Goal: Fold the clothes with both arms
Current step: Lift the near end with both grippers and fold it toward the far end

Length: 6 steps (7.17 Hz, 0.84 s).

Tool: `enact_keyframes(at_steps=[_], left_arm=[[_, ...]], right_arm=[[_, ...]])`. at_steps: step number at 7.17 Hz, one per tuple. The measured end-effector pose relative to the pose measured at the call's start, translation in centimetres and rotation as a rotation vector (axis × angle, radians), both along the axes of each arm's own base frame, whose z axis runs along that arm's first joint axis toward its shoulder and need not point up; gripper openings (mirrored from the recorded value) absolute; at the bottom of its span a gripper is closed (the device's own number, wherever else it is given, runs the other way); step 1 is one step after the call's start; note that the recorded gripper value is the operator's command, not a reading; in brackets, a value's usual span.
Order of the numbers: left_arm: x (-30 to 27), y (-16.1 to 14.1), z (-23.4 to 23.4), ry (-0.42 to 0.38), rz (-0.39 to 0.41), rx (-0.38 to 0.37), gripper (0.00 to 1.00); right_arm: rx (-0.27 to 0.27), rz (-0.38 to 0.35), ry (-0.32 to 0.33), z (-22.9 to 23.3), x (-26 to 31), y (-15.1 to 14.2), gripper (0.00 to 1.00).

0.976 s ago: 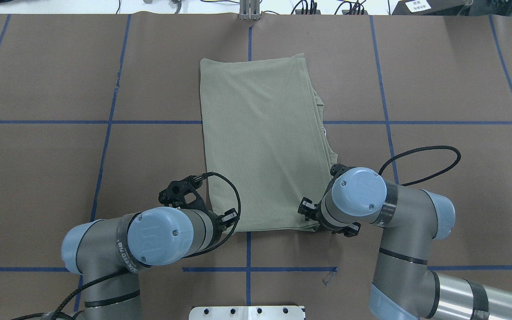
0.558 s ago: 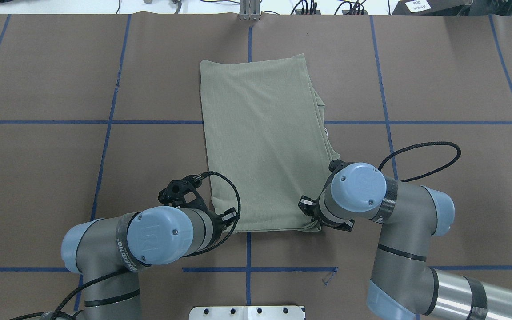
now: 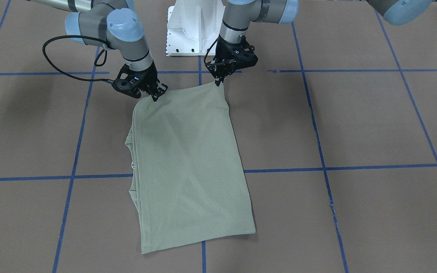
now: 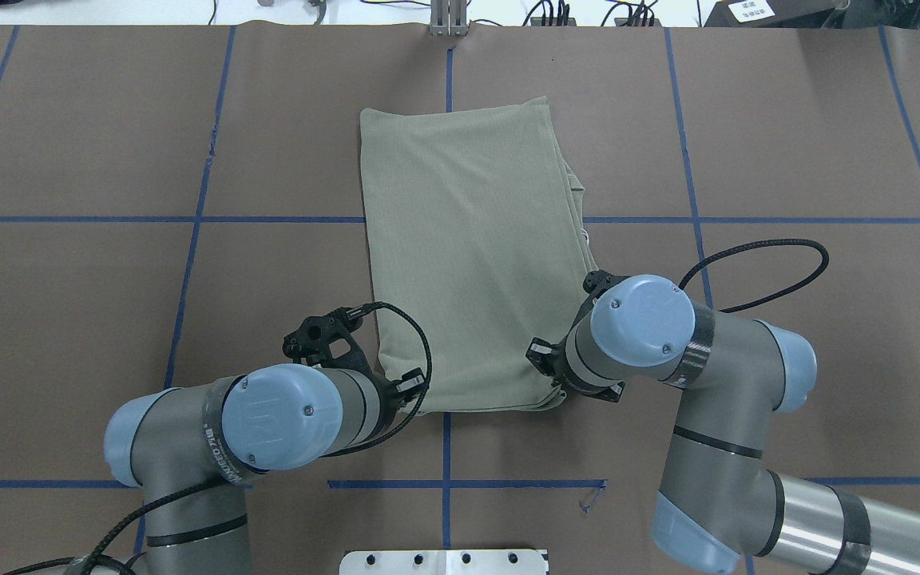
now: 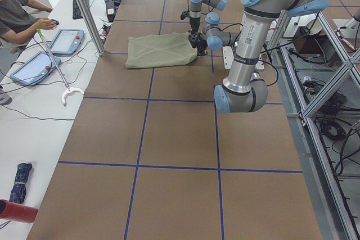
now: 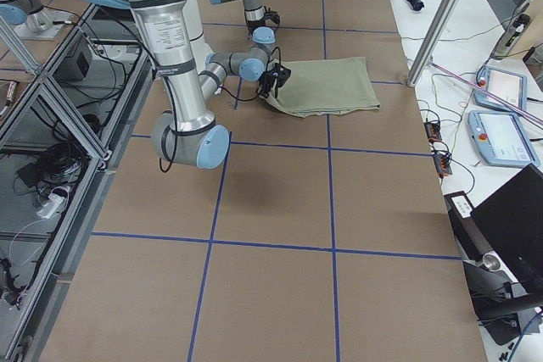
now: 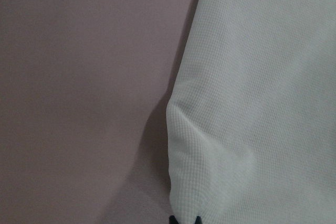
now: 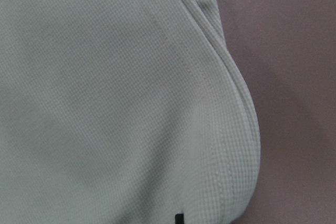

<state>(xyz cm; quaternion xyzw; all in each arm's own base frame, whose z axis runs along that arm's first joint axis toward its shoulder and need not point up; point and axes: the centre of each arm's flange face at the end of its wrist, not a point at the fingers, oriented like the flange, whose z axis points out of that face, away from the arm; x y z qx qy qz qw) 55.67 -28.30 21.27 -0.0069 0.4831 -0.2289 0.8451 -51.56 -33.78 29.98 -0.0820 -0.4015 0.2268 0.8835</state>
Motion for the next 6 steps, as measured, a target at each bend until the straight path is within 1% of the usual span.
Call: enact_keyframes(at_steps=[1,2,3,4,6], left_arm=[[-0.7,0.4,-0.2,0.004,0.014,0.017,0.0],[-2.0,1.2,-0.4,0.006,0.035,0.039,0.0],[-3.5,2.6,-0.6,-0.001,0.063,0.054,0.0],[-4.5,4.5,-1.0,-0.014,0.102,0.064,0.0],[-5.3,8.7,-2.1,-0.033,0.181,0.066,0.0]], right_arm=[[-0.001,-0.007,-0.03,-1.2,0.8,0.4,0.0],[-0.019,-0.025,-0.066,-2.5,1.8,1.2,0.0],[-0.055,-0.052,-0.107,-3.9,2.5,2.4,0.0],[-0.092,-0.095,-0.145,-5.3,2.8,4.1,0.0],[-0.145,-0.182,-0.196,-7.1,3.2,7.5,0.0]])
